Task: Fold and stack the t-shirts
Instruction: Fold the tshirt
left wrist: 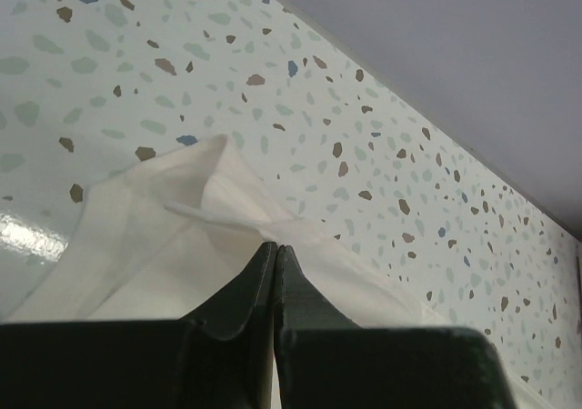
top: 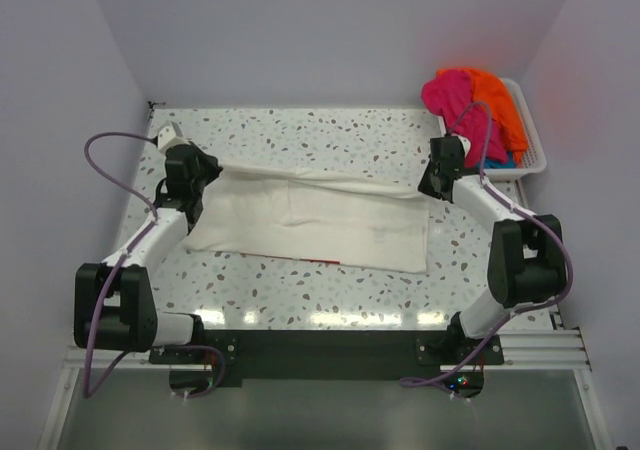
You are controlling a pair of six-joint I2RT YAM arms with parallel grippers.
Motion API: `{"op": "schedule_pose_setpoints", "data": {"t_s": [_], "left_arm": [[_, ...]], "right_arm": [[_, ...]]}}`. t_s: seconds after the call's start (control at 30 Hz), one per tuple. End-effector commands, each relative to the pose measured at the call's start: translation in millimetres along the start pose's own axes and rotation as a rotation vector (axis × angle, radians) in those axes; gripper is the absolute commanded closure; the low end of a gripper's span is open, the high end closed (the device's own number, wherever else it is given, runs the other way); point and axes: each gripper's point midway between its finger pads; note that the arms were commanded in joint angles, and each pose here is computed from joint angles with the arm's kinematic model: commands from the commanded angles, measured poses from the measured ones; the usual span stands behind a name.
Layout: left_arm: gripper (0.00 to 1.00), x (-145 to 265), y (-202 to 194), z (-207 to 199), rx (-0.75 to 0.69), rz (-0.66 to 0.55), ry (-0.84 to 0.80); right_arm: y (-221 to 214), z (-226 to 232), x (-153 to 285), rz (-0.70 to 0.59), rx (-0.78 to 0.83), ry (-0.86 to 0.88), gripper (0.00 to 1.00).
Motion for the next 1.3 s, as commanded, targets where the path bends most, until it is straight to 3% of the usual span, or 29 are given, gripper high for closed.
{"op": "schedule_pose_setpoints", "data": {"t_s": [0.0, 0.43, 0.53, 0.63, 0.7, 0.77, 0.8, 0.93, 1.07, 1.27], "left_arm": [[1.0, 17, 5, 16, 0.066, -0.032, 0.069], [1.0, 48, -27, 54, 0.149, 0.023, 0.186], [1.0, 53, -41, 62, 0.168, 0.048, 0.196], [1.0, 59, -55, 67, 0.187, 0.071, 0.2], [1.0, 60, -70, 66, 0.19, 0.103, 0.176], [0.95, 62, -78, 77, 0.206, 0.115, 0.189], [0.83, 63, -78, 75, 0.209, 0.114, 0.165], [0.63, 69, -79, 75, 0.216, 0.103, 0.148], [0.62, 73, -67, 73, 0.217, 0.086, 0.15], [0.69, 61, -56, 49, 0.197, 0.089, 0.077]], "right_arm": [[10, -1, 14, -0.046, -0.039, 0.014, 1.0], [-6, -11, 17, -0.046, -0.089, 0.035, 1.0], [-11, -14, 18, -0.052, -0.114, 0.052, 0.96], [-20, -10, 24, -0.048, -0.156, 0.113, 0.86], [-25, -13, 29, -0.057, -0.188, 0.143, 0.7], [-34, -19, 32, -0.053, -0.194, 0.15, 0.65], [-32, -19, 35, -0.069, -0.203, 0.159, 0.6], [-26, -20, 49, -0.097, -0.197, 0.179, 0.53], [-21, -8, 55, -0.079, -0.171, 0.21, 0.54], [-14, 24, 67, -0.14, -0.084, 0.237, 0.55]]}}
Point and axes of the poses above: each gripper's point midway between its finger pads, its own x axis back along the fingers, its own z axis along the line the jaws close on, y = z × x, and after that the axes turned 14 degrees about -x, right-handed
